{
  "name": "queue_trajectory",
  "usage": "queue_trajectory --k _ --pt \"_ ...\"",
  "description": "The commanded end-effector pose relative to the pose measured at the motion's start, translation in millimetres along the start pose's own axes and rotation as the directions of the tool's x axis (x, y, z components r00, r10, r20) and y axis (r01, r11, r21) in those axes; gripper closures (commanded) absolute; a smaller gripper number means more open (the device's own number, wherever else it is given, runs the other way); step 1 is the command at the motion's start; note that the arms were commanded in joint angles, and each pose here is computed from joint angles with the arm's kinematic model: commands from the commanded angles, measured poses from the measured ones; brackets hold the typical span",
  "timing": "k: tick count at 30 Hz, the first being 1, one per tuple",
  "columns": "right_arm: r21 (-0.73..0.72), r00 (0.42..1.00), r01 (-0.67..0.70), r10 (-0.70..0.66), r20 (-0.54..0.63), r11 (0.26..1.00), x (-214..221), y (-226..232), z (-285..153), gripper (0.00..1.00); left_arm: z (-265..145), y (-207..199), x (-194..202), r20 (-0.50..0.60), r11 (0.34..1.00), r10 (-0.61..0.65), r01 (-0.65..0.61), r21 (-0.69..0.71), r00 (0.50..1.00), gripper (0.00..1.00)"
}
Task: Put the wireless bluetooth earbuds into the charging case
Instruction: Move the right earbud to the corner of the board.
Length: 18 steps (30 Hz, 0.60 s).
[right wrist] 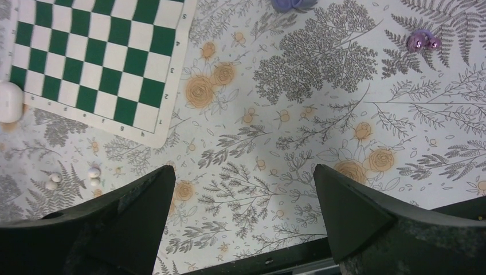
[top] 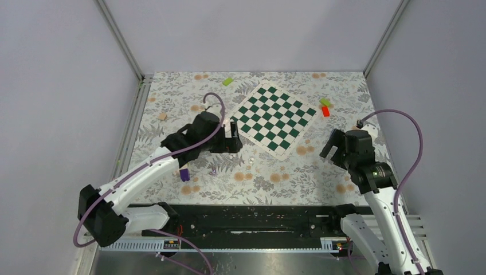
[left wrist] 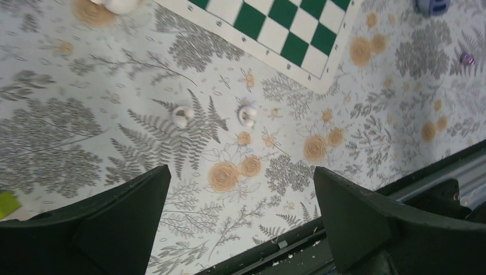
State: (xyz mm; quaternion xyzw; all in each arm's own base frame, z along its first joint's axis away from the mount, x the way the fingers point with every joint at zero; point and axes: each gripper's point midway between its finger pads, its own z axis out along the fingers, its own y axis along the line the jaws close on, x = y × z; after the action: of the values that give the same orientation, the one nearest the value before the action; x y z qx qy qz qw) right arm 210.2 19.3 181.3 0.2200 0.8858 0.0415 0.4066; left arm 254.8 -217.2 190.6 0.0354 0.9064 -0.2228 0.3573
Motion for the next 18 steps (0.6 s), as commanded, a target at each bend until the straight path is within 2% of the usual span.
queue_trajectory --k 1,5,11,14,15,18 --pt "0.091 0.998 0.030 -0.026 -0.049 0.995 9.8 -17.8 12.9 0.00 17.9 -28.4 21.9 -0.049 0.998 -0.013 0.016 0.058 0.999 0.01" --pt "0.132 0.991 -0.035 0.052 -0.126 0.991 19.3 -24.2 30.1 0.00 25.2 -39.3 31.1 -0.068 0.999 0.013 -0.009 0.053 0.998 0.01" --pt "0.076 0.960 -0.206 0.216 -0.179 0.976 6.7 -6.4 57.4 0.01 25.4 -40.3 15.6 -0.019 0.996 0.076 -0.076 0.040 0.997 0.01" --pt "-0.178 0.915 -0.327 0.265 -0.303 0.928 -8.8 49.7 54.8 0.01 19.2 -43.4 4.5 0.014 0.993 0.106 -0.107 0.049 0.994 0.01" --pt "-0.299 0.901 -0.363 0.251 -0.355 0.882 -15.3 75.9 47.2 0.00 15.9 -44.4 -0.1 0.033 0.993 0.105 -0.106 0.051 0.994 0.01" --pt "-0.496 0.884 -0.426 0.231 -0.407 0.757 -36.9 118.0 34.0 0.01 2.1 -53.3 -14.8 0.116 0.993 0.056 -0.068 0.101 0.992 0.01"
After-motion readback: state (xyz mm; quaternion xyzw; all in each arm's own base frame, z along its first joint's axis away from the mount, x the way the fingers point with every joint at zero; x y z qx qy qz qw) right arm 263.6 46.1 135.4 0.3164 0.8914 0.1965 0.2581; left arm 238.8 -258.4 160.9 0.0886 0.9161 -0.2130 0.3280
